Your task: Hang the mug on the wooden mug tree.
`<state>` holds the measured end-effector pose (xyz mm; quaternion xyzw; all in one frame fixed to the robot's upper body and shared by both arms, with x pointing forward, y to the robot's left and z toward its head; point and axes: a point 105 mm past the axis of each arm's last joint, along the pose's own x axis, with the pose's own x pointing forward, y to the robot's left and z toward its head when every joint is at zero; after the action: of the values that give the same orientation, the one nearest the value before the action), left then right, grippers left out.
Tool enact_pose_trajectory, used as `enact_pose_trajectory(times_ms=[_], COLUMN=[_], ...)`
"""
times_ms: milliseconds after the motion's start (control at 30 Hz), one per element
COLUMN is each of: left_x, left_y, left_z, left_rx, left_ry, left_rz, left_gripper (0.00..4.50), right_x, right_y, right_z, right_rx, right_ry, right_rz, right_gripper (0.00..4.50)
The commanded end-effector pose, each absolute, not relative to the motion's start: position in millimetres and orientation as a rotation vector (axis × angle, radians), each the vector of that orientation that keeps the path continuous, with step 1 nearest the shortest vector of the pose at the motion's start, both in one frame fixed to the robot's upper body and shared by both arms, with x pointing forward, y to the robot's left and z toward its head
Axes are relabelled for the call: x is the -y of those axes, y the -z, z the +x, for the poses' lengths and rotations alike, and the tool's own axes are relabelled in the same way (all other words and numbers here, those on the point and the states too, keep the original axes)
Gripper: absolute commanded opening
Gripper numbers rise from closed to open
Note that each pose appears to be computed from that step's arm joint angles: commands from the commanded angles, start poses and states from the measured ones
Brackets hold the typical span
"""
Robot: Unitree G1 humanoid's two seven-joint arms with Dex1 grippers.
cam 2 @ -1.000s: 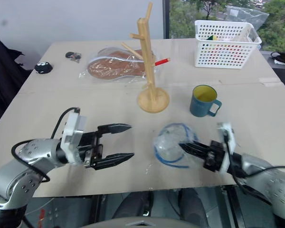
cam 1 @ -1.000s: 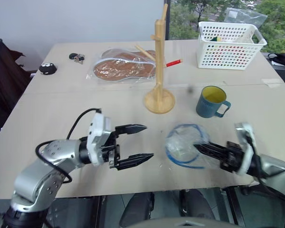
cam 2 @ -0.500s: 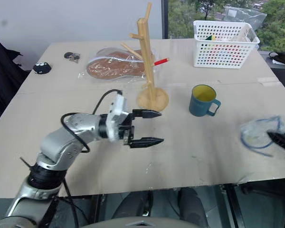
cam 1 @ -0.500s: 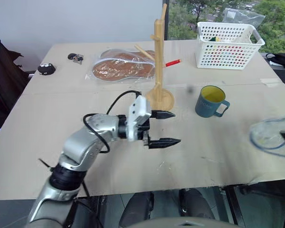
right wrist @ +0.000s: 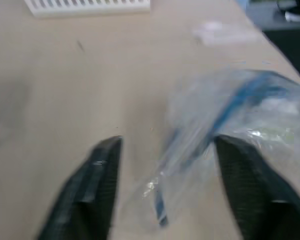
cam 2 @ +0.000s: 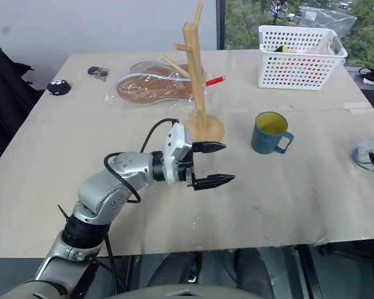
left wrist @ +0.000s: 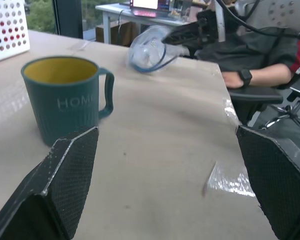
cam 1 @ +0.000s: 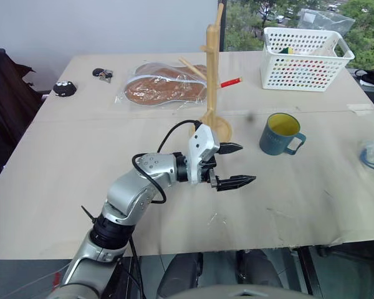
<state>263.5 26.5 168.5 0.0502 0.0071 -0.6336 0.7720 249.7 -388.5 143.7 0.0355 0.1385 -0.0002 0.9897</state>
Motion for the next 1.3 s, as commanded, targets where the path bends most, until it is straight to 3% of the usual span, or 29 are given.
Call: enact_pose_trajectory(times_ms=[33, 200, 467, 900, 1233, 1300], left_x=[-23, -23, -17, -5, -2, -2], left_y=[-181, -174, -174, -174, -176, -178], left_z=[254, 255, 254, 281, 284, 284], left_rx=[0.048, 0.037, 0.046, 0.068, 0.092, 0.096], left_ry=[1.402, 1.386, 1.365, 1.121, 1.076, 1.075], left_rz=[0.135, 0.169, 0.167, 0.286, 0.315, 0.317], left_gripper=[4.5, 4.5, 4.5, 4.5, 4.5, 4.5], right_x=[350, 278, 238, 219, 217, 216], right_y=[-155, -142, -131, -123, -119, -116], right_z=[239, 222, 275, 313, 334, 340], right_rx=[-0.254, -0.301, -0.125, -0.071, -0.043, -0.039], right_ry=[-0.166, -0.368, -0.159, -0.169, -0.159, -0.158], right_rz=[0.109, 0.167, 0.049, -0.02, -0.032, -0.029], right_gripper=[3.65, 3.65, 3.65, 3.65, 3.65, 3.12])
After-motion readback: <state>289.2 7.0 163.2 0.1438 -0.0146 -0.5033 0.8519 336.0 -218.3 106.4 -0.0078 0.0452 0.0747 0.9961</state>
